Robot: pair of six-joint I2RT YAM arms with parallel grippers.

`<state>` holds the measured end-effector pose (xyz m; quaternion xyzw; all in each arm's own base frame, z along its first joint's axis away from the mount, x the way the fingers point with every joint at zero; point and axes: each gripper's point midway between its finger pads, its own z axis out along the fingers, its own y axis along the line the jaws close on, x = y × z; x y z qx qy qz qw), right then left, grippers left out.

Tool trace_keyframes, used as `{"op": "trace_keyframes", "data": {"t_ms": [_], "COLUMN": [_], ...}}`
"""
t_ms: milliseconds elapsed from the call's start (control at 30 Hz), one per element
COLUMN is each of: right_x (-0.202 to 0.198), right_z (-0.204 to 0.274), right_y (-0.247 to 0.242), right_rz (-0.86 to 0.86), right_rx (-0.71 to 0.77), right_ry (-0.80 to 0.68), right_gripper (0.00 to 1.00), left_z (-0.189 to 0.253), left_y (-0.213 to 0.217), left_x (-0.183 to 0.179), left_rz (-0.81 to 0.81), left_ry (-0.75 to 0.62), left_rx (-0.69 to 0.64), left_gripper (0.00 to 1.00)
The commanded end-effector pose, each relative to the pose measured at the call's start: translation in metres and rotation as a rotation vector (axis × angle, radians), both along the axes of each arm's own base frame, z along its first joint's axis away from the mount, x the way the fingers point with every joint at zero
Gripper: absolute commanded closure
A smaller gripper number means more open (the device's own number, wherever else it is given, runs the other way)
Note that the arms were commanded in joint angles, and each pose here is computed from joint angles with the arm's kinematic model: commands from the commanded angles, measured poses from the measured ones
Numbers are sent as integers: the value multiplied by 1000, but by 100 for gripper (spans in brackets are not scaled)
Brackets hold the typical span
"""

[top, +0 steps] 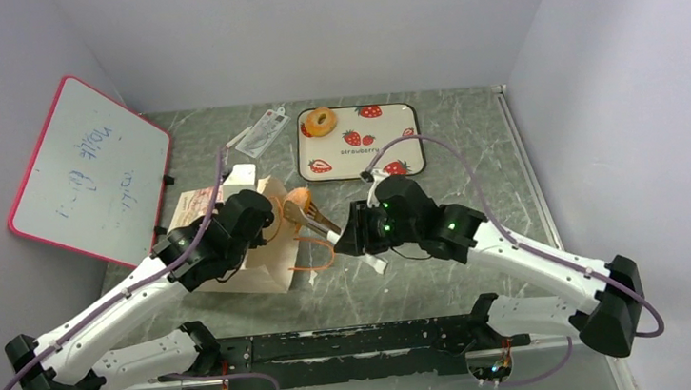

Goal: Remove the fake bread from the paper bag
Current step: Take out the fake bread from the paper bag, then place the fake bread in the container.

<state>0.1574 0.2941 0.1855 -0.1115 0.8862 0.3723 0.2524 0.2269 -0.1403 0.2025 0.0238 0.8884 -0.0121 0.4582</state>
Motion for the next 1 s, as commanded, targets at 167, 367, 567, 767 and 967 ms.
{"op": "trace_keyframes", "data": {"t_ms": [167, 367, 567, 767, 967], "right_x": [27, 63, 121, 196, 260], "right_z": [64, 81, 92, 82, 53], "right_y": [-16, -14, -19, -43, -61], "right_rz": [-203, -324, -479, -601, -650], "right_rx": [60, 20, -17, 87, 183], "right_ry": [-101, -185, -244, -208, -141], "right_gripper": [95, 100, 100, 100, 100], "left_z": [4, 13, 24, 41, 46], "left_y": [10, 9, 10, 11, 14], "left_x": [12, 11, 3, -8, -17], "left_rz": [-8, -33, -70, -100, -110], "left_ry": [-24, -53, -65, -90, -78], "left_rx": [-4, -31, -71, -134, -163], "left_gripper": [93, 93, 93, 93, 93]}}
